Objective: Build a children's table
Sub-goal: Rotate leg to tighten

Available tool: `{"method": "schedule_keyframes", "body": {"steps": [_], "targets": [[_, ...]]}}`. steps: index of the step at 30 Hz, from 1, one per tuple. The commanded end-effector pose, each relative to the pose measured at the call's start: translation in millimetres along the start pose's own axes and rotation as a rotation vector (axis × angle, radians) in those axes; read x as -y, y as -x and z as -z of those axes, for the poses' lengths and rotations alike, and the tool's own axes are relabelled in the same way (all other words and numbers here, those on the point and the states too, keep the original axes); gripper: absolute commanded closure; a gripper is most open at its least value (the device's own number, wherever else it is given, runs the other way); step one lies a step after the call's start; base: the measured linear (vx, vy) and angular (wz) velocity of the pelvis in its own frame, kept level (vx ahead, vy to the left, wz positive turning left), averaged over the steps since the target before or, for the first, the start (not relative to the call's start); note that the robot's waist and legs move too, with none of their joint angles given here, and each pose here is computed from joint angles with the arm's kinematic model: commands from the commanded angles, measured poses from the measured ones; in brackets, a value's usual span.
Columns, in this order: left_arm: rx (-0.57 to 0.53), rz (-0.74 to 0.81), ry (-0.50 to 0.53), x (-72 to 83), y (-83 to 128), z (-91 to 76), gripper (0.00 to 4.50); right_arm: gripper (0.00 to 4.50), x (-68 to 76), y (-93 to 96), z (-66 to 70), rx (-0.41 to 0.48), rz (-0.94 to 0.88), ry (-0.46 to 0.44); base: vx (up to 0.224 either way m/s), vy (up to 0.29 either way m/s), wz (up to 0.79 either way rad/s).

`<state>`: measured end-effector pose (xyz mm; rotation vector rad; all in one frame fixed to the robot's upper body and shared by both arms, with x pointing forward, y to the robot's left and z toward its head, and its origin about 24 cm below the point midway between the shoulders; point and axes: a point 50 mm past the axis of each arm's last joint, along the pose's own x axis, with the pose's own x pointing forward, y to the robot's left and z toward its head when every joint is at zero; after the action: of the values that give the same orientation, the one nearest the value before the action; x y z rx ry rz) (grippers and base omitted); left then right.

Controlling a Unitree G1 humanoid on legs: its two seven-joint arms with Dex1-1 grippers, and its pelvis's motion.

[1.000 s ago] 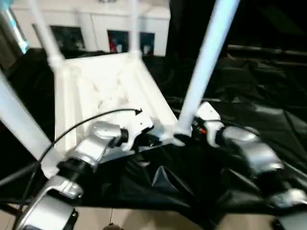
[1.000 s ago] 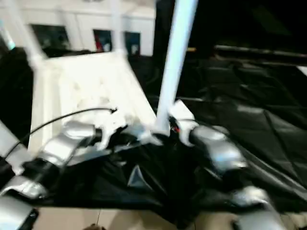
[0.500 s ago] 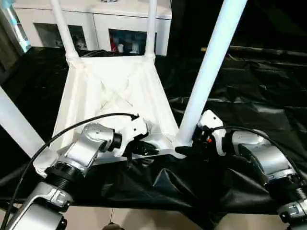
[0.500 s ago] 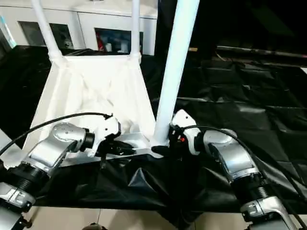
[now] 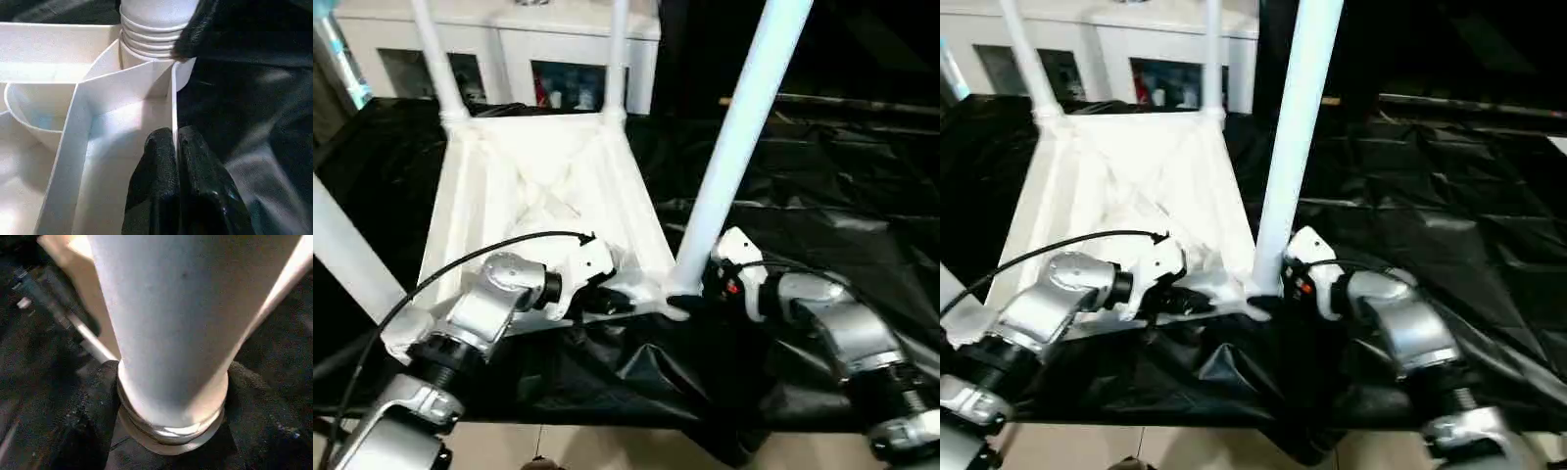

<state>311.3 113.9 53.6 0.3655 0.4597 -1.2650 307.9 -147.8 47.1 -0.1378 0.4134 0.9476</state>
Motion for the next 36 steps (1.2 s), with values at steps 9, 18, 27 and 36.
{"method": "schedule_keyframes", "body": {"steps": [9, 18, 27, 36], "targets": [[0.032, -0.291, 0.116, -8.3, -52.7, -23.0, 4.50, 1.74, 16.0, -48.8, 9.0, 0.043, 0.599, -0.369, 0.000, 0.000, 0.00], [0.058, -0.213, 0.062, 8.9, -79.1, -38.4, 4.50, 1.02, -11.0, -82.9, -14.1, 0.088, 0.495, -0.261, 0.000, 0.000, 0.00], [0.047, -0.195, 0.050, -0.1, -57.6, -21.4, 4.50, 0.27, 20.2, -36.6, -14.2, 0.074, 0.519, -0.122, 0.000, 0.000, 0.00], [0.087, -0.043, 0.005, -2.0, -21.1, -8.9, 4.50, 0.02, 17.3, 29.0, -10.2, -0.025, 0.190, 0.033, 0.000, 0.000, 0.00]]}}
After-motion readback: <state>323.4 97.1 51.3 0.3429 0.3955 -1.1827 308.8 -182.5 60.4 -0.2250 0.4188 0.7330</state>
